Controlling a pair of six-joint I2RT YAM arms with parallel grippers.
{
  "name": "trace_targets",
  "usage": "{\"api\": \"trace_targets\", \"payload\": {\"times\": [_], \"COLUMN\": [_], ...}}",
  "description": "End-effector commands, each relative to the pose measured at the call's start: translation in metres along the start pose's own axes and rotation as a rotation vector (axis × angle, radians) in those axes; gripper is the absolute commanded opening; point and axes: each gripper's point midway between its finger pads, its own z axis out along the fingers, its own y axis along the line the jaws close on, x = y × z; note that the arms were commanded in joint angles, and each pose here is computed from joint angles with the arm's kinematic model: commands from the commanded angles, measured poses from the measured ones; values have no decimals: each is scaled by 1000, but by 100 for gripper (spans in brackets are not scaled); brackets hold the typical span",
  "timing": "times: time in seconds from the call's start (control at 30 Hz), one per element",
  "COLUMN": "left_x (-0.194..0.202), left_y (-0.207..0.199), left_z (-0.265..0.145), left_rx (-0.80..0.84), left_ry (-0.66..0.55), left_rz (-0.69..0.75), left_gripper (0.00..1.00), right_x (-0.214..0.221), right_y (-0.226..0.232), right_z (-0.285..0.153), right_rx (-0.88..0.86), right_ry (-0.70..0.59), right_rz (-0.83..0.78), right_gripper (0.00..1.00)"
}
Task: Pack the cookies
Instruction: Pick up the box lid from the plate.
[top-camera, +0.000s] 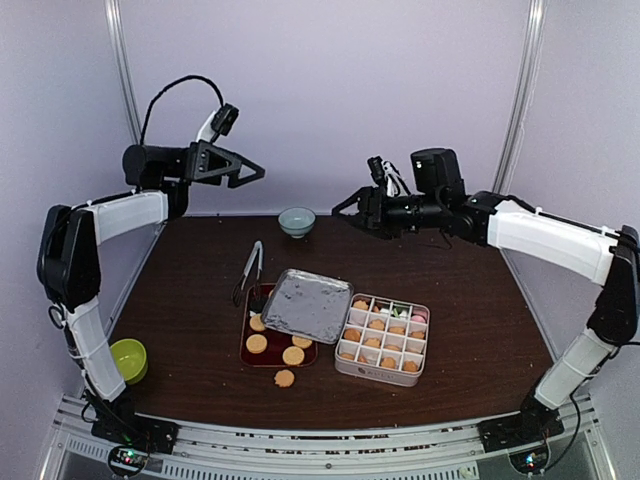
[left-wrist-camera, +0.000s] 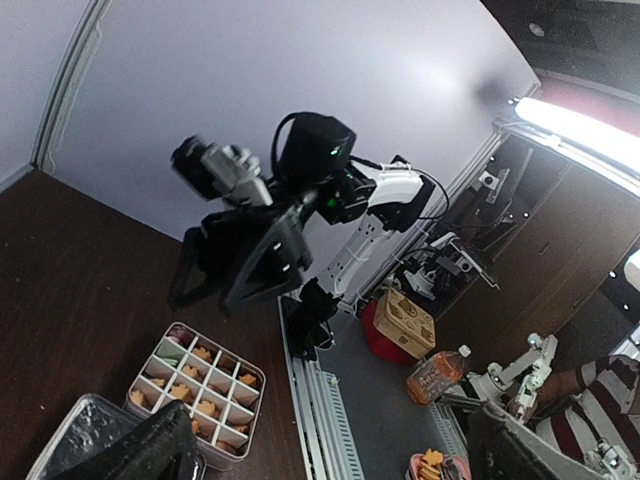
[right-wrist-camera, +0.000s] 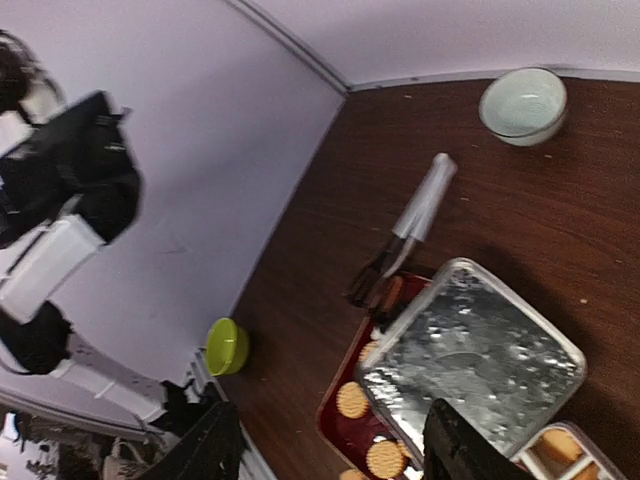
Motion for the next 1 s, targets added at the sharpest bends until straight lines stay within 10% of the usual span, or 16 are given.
{"api": "trace_targets", "payload": {"times": [0.0, 0.27, 0.53, 0.77, 0.97], "left_x": [-15, -48, -104, -171, -198], "left_y": [-7, -37, -174, -99, 20], "left_z": [1, -6, 6, -48, -130], "left_rx": [-23, -50, -4, -163, -910], "left_ry": [91, 81, 58, -119, -272], "left_rz": [-13, 107, 881, 980, 778], "left_gripper": [98, 98, 98, 98, 98], "right_x": [66, 86, 95, 106, 118], "right_y": [-124, -164, -178, -197, -209], "right_z": [0, 34, 57, 56, 59], "right_rx": [547, 684, 694, 771, 790], "right_ry": [261, 377, 437, 490, 517], "right_rz": [-30, 1, 29, 37, 52], "right_gripper": [62, 60, 58, 55, 51]}}
